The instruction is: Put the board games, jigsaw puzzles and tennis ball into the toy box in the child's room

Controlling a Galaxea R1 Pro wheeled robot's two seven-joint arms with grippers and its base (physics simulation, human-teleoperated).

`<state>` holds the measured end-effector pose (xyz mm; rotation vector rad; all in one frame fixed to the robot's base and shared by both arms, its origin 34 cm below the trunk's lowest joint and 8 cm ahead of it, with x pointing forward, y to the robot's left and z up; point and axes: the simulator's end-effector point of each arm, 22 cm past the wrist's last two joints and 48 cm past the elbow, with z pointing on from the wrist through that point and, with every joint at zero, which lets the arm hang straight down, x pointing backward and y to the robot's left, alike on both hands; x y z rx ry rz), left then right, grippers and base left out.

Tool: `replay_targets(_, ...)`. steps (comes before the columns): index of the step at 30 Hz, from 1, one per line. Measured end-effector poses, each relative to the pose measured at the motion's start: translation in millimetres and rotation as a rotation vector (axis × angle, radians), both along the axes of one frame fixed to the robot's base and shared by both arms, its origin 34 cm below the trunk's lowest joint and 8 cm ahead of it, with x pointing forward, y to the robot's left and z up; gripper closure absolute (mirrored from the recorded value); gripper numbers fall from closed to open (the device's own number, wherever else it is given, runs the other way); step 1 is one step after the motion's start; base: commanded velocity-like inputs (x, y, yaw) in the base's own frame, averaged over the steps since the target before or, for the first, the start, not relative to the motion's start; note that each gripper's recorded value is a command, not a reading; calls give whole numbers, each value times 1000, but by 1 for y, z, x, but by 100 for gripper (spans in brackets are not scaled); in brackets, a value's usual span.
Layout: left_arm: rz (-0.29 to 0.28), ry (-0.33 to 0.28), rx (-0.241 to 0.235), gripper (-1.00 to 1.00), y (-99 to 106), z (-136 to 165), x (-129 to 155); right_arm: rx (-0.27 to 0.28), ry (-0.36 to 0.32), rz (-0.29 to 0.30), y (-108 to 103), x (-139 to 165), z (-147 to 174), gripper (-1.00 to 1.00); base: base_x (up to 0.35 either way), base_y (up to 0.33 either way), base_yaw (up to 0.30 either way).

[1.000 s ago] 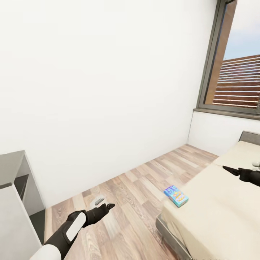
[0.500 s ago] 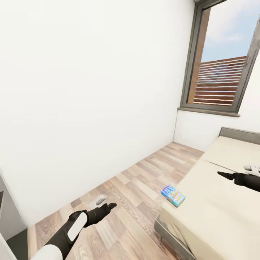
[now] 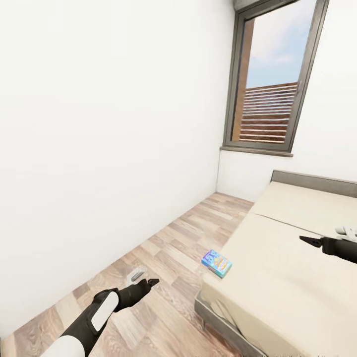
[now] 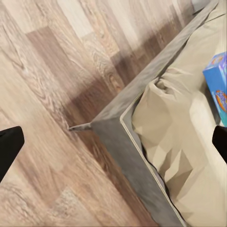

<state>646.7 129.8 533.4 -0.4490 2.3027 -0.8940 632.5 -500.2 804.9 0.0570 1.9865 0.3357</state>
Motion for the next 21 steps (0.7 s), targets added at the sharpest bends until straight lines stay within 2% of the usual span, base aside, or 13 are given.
replay_targets(7, 3, -1, -3, -100, 1, 1, 0, 3, 4, 3, 1, -1, 0, -100, 198, 208, -293)
replay_targets(12, 3, 9, -6, -100, 2, -4, -2, -14, 28, 64, 19, 1, -6, -100, 266, 248, -293)
replay_targets(15, -42, -4, -78, -100, -10, -4, -10, -26, 40, 87, 25, 0, -9, -100, 279, 252, -293)
replay_targets(16, -67, -29, -136, -100, -11, 1, -12, -23, 38, 103, 29, -1, -8, -100, 280, 252, -293)
replay_targets(17, -73, -44, -159, -100, -9, 3, -12, -23, 37, 109, 31, -1, -7, -100, 280, 252, -293)
replay_targets(21, -72, -67, -208, -100, -4, 3, -11, -27, 31, 128, 30, -4, -2, -100, 280, 252, -293)
